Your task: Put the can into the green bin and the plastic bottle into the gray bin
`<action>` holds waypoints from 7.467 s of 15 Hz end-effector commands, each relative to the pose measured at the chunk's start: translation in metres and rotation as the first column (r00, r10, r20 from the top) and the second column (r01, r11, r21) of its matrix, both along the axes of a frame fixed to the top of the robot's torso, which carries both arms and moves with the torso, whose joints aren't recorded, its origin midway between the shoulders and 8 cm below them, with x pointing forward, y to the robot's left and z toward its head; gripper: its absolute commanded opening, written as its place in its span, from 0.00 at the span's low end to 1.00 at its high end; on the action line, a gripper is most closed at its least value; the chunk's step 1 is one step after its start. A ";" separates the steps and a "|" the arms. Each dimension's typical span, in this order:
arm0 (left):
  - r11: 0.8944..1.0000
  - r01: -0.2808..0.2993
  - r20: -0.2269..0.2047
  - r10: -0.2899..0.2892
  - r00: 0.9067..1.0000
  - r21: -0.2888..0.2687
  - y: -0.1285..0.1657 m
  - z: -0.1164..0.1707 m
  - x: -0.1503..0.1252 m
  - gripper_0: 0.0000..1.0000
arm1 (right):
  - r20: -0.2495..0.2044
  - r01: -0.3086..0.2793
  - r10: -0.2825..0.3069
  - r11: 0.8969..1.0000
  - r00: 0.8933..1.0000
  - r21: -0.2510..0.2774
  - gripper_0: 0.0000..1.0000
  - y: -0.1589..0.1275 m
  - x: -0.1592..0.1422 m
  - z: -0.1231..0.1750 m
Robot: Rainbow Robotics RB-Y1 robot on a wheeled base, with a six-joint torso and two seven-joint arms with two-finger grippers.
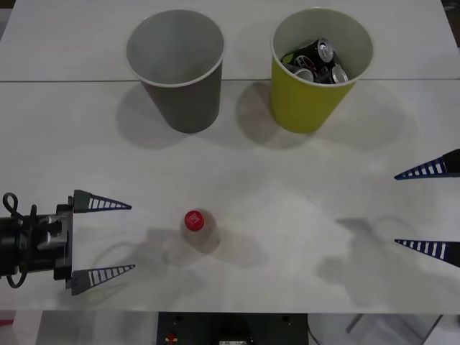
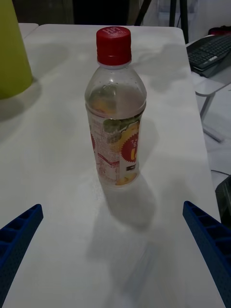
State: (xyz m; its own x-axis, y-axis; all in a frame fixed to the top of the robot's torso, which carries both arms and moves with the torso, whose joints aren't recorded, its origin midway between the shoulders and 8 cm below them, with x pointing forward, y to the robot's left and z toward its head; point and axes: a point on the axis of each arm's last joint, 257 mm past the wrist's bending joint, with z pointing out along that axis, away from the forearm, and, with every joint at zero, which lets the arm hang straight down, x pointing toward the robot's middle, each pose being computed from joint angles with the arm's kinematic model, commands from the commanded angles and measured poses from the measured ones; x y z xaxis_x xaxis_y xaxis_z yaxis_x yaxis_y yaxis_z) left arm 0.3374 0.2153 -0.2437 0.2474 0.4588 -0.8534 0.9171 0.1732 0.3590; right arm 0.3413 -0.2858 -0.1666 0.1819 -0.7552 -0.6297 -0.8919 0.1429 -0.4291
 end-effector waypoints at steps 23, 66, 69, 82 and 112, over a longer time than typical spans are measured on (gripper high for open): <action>0.990 0.039 0.059 -0.031 0.998 -0.137 -0.125 -0.031 0.023 1.00 | 0.000 0.000 0.000 1.000 1.000 0.000 1.00 0.000 0.000 0.000; 0.948 -0.227 -0.177 0.269 0.947 0.222 -0.042 0.039 0.058 0.03 | 0.000 0.000 0.000 1.000 1.000 0.000 1.00 0.000 0.000 0.000; 0.920 -0.286 -0.195 0.343 0.919 0.268 -0.012 0.066 0.063 0.03 | 0.000 0.000 0.000 1.000 1.000 0.000 1.00 0.000 0.000 0.000; 0.831 -0.424 -0.157 0.502 0.851 0.359 0.015 0.205 0.126 0.04 | 0.000 0.000 0.000 1.000 1.000 0.000 1.00 0.000 0.000 0.000; 0.780 -0.493 -0.097 0.565 0.819 0.384 -0.132 0.287 0.284 0.04 | 0.000 0.000 0.000 1.000 1.000 0.000 1.00 0.000 0.000 0.000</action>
State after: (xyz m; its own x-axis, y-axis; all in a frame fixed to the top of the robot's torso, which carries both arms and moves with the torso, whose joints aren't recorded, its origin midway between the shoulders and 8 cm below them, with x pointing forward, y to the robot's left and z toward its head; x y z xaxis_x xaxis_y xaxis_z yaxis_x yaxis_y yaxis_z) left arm 0.6213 0.0827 0.0428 -0.2735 0.7252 -0.6319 0.7725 0.5570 0.3048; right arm 0.3413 -0.2858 -0.1666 0.1819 -0.7553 -0.6297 -0.8919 0.1429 -0.4290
